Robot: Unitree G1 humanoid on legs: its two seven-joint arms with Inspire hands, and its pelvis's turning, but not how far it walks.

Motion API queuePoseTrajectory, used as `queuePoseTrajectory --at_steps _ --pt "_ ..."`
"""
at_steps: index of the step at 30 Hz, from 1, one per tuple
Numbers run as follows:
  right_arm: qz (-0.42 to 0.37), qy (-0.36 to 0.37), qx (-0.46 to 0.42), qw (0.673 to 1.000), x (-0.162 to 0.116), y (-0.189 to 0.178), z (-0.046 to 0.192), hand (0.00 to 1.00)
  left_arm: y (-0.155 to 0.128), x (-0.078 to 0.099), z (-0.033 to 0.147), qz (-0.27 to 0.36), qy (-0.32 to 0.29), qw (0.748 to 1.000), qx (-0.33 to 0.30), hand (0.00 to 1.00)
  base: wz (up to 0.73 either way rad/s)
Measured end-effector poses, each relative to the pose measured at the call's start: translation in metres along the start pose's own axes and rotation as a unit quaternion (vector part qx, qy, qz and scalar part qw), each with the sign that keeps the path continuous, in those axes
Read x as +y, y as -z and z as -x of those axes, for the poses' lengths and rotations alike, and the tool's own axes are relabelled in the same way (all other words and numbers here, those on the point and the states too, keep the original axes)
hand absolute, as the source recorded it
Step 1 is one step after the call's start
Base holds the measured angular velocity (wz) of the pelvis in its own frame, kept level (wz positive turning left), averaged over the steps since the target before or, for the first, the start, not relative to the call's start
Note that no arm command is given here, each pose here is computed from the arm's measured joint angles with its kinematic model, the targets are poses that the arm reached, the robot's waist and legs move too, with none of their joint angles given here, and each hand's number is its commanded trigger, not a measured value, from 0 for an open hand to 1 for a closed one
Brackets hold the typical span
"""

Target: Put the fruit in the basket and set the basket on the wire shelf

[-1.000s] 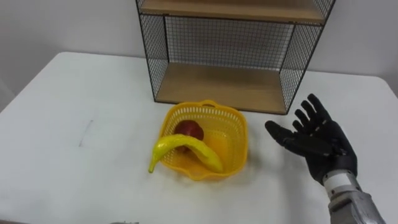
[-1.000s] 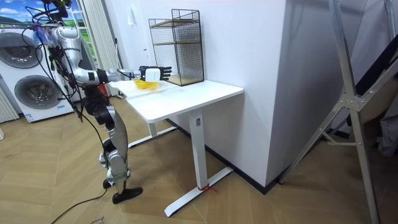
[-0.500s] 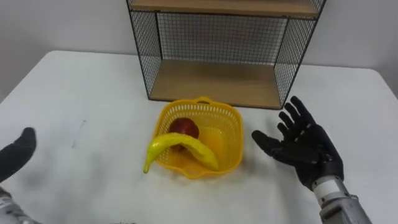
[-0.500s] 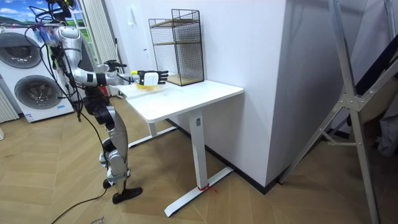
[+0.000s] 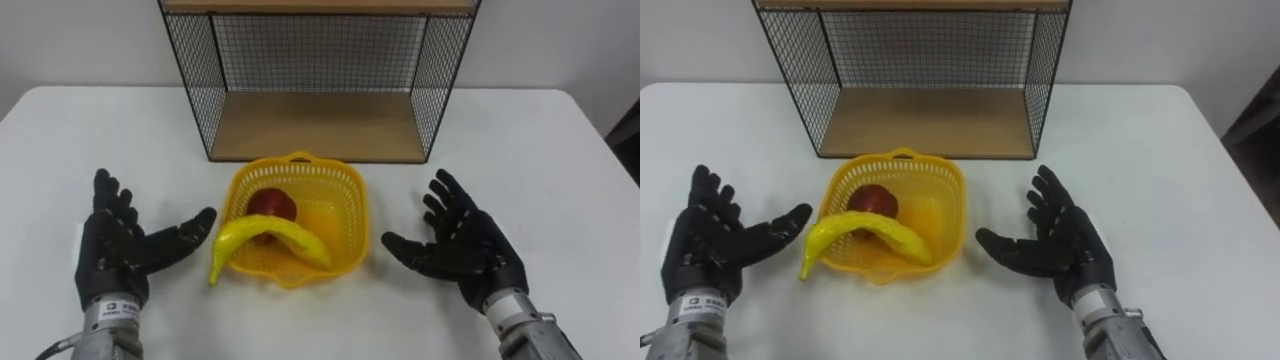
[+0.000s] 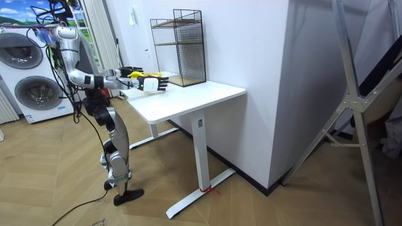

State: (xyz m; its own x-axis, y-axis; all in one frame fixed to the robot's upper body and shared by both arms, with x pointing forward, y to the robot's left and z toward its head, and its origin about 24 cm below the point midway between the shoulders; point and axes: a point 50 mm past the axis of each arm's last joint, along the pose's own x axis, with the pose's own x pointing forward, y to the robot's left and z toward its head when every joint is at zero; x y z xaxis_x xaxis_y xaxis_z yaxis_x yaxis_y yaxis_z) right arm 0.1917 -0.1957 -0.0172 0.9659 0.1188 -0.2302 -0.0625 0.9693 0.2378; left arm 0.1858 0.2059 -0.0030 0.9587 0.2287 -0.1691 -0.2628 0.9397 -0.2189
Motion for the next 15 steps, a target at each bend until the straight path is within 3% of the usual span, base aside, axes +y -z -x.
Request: queuePoseTrajectory --at_steps 15 --pt "-0.012 -0.027 -0.021 0.999 0.009 0.0 -0.006 0.0 0.02 -0.002 0.001 -0.003 0.065 0.997 0.043 0.0 -0.01"
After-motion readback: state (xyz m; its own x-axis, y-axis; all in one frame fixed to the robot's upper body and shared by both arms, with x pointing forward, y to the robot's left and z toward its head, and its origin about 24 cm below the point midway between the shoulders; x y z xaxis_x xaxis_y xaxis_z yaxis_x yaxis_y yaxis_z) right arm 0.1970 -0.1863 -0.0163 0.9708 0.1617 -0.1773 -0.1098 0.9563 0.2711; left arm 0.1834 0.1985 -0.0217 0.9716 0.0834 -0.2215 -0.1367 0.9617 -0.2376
